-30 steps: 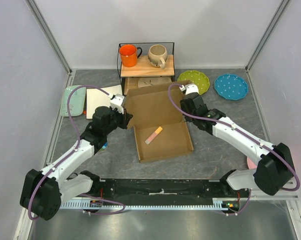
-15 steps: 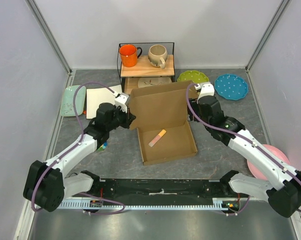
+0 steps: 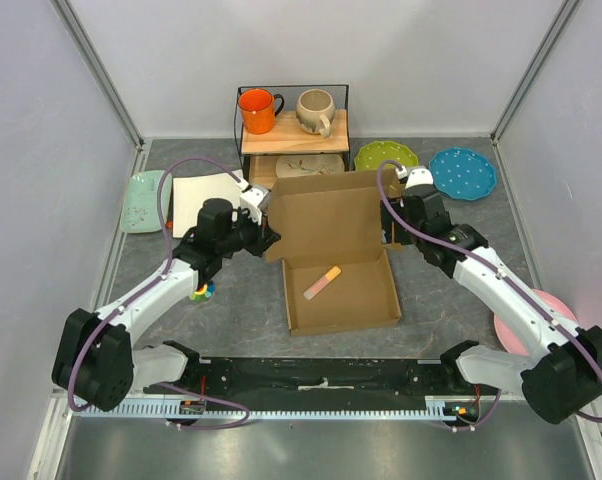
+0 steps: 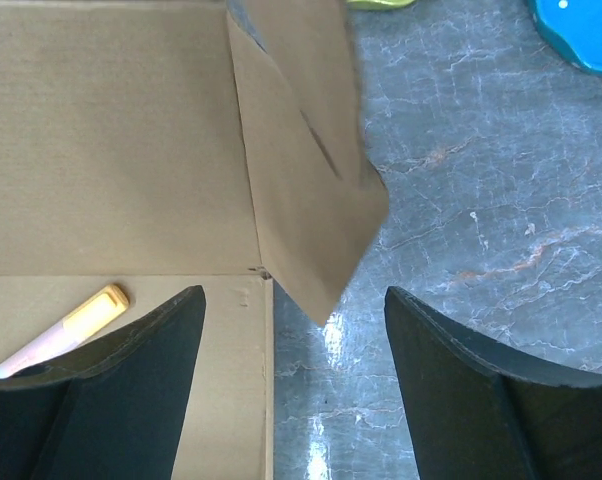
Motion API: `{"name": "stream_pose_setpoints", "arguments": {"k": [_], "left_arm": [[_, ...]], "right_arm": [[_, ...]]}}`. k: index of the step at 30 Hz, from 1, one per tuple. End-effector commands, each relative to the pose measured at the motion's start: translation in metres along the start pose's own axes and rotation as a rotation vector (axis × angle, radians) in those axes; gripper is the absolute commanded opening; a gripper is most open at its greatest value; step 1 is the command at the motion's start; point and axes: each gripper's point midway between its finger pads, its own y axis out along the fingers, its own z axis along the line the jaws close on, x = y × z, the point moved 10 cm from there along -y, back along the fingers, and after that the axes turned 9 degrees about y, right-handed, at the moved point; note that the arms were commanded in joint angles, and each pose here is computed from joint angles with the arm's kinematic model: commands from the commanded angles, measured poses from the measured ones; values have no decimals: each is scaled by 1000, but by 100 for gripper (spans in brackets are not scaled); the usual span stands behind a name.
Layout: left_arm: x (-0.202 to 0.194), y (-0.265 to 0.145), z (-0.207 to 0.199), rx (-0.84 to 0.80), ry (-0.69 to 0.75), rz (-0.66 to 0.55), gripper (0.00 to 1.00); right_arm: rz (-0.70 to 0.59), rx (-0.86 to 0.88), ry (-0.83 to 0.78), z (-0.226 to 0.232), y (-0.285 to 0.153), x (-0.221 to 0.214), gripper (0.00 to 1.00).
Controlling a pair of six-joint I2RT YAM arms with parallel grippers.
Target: Fold the paper box
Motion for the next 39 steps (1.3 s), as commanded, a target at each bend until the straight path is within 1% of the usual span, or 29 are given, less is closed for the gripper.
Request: {"name": "stream_pose_setpoints", "arguments": {"k": [1,7,10,13,16,17,20,23,25,28,30,31,32,33,35,36,37,38,39], "left_arm": [[5,2,-3,-95,77,-1,2],[3,2,-5,-115,73,3,2],[3,3,-5,-123,71,3,2],[2,3,-5,-125,68,3,2],[3,4,-5,-124,64,-1,2],[3,3,-5,-124,63,-2,2],[3,3,-5,-122,58,-2,2],[4,2,-5,-112,61,-6,2],[4,1,-4,-100,61,-7,2],[6,1,-4,-82,55,-12,2],[8,0,-2,-52,58,-18,2],[9,-1,-2,-35,32,-15,2],[13,-1,-1,-20,23,-17,3],[13,-2,0,-3,20,-5,7],[17,-5,1,6,23,0,12],[20,-6,1,6,27,-1,17],[19,-8,0,6,22,16,20],[26,-10,1,13,31,7,22],[29,-11,1,17,31,12,27]], "right_arm": [[-18,16,22,4,5,11,81],[-22,-12,39,-1,14,7,80],[-31,-3,46,-1,17,6,78],[-34,38,46,1,15,5,70],[-23,55,44,1,15,0,56],[-20,57,46,0,16,-1,49],[-13,71,48,1,16,-3,38],[-10,78,49,1,15,-4,32],[-11,83,52,2,13,-4,30],[-17,85,59,2,11,-4,23],[-16,79,60,1,11,-5,15],[-17,78,61,2,11,-6,13],[-17,76,60,2,11,-7,8],[-20,80,56,3,10,-8,7],[-23,77,54,4,10,-9,4],[-25,77,47,5,9,-10,3],[-29,76,44,5,9,-10,2],[-27,75,39,5,9,-10,0],[-31,75,35,6,8,-10,0]]}}
